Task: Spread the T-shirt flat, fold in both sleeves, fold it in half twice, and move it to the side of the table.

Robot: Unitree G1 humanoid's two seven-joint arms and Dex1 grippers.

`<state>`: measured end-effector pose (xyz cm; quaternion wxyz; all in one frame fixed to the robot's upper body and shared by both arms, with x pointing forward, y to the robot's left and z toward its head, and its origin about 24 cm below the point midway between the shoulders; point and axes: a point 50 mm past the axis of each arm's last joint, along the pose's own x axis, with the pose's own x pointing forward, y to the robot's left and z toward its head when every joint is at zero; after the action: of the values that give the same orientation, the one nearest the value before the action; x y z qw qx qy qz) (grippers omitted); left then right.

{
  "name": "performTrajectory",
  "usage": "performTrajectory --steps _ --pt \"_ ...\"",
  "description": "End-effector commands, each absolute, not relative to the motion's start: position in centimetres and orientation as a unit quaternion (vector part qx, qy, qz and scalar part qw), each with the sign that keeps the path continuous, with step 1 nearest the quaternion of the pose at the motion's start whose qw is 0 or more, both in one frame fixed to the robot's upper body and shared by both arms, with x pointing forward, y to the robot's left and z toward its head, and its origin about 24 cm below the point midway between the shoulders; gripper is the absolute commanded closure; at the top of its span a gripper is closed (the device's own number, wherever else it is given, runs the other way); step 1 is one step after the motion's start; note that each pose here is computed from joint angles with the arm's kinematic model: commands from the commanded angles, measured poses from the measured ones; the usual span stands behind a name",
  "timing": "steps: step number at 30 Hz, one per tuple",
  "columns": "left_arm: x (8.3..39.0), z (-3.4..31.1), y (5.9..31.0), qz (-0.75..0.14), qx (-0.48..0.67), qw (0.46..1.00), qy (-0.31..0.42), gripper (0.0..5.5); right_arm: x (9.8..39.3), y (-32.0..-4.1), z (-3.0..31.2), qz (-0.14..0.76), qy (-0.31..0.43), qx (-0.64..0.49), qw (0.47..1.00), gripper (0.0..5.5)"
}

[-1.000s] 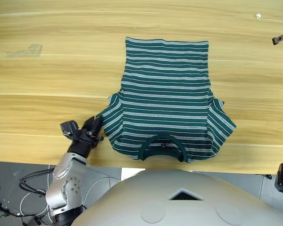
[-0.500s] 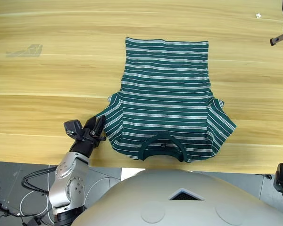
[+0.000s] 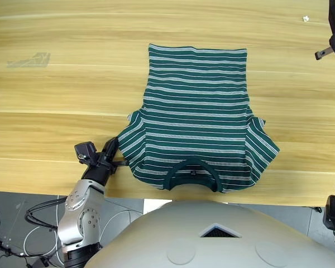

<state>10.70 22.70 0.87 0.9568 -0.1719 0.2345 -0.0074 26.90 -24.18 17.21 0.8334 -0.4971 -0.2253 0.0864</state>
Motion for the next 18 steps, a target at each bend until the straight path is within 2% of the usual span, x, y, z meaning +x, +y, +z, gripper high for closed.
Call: performTrajectory --steps 1,6,14,18 --pt "10.1 0.1 22.6 -0.006 -0.163 0.95 0.268 5.47 27.0 -24.3 16.9 0.085 -0.222 -0.501 0.832 4.17" --pt "10.3 0.2 22.8 0.0 -0.156 0.954 0.257 5.47 27.0 -24.2 16.5 0.086 -0.22 -0.499 0.834 4.17" --pt "11.6 3.5 22.1 -0.033 -0.121 0.982 0.138 5.47 27.2 -23.8 16.4 0.089 -0.222 -0.492 0.837 4.17" --pt "11.6 3.8 21.1 -0.067 -0.096 0.986 0.122 5.47 27.4 -23.5 16.3 0.09 -0.224 -0.49 0.838 4.17"
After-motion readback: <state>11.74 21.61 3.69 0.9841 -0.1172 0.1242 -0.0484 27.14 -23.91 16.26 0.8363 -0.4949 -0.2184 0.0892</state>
